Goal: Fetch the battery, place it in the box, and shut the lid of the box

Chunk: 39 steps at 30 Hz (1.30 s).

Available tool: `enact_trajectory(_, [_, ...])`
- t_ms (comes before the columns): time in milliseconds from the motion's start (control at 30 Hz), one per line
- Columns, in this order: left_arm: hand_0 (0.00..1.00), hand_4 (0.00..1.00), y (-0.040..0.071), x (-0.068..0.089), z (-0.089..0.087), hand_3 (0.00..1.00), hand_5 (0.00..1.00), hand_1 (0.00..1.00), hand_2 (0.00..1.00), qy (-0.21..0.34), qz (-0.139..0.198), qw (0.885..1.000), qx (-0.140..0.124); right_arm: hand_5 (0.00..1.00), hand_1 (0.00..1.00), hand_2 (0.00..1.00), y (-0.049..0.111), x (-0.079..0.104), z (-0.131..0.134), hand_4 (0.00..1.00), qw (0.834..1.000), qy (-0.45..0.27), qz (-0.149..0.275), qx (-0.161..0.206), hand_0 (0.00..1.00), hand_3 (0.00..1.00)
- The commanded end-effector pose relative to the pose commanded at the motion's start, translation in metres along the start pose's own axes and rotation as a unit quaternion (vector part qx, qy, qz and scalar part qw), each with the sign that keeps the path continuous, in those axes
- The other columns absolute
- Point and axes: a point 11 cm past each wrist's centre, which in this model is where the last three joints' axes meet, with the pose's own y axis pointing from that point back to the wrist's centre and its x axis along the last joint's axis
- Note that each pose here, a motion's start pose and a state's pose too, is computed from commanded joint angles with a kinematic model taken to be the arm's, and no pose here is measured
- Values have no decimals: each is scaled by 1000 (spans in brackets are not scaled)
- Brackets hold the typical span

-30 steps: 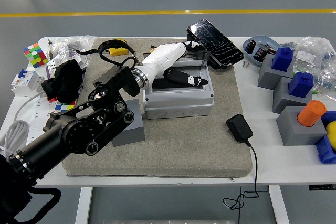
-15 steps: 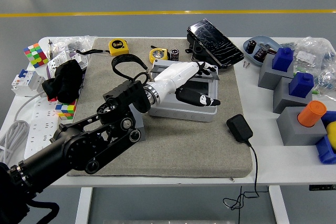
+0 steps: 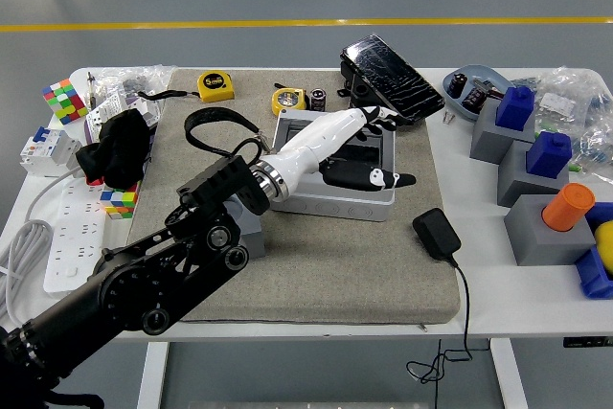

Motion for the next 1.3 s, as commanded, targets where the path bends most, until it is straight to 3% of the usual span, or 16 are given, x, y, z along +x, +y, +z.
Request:
enact_trajectory(133, [560,998,17,15,-5,803,584,742,767,88,59,994,-29,572,663,672,0,1,1,971,1000,-1,1,-1,643,575])
enact_trajectory(267, [552,998,38,29,-21,778,556,735,751,186,118,974,-43,572,662,672,0,1,1,972,1000,-2,1,-1,643,575])
enact_trajectory(500, [561,998,72,41,-61,765,555,724,742,320,173,931,-18,572,662,672,0,2,1,972,1000,-3,3,0,642,575])
enact_trajectory(867, [547,998,114,63,-102,753,548,719,715,377,243,894,7,572,662,672,0,3,0,973,1000,-3,3,0,642,576])
enact_trajectory(1300, [477,998,136,75,-119,734,545,656,663,373,268,888,31,573,663,672,1,6,-4,972,1000,-3,6,5,642,575])
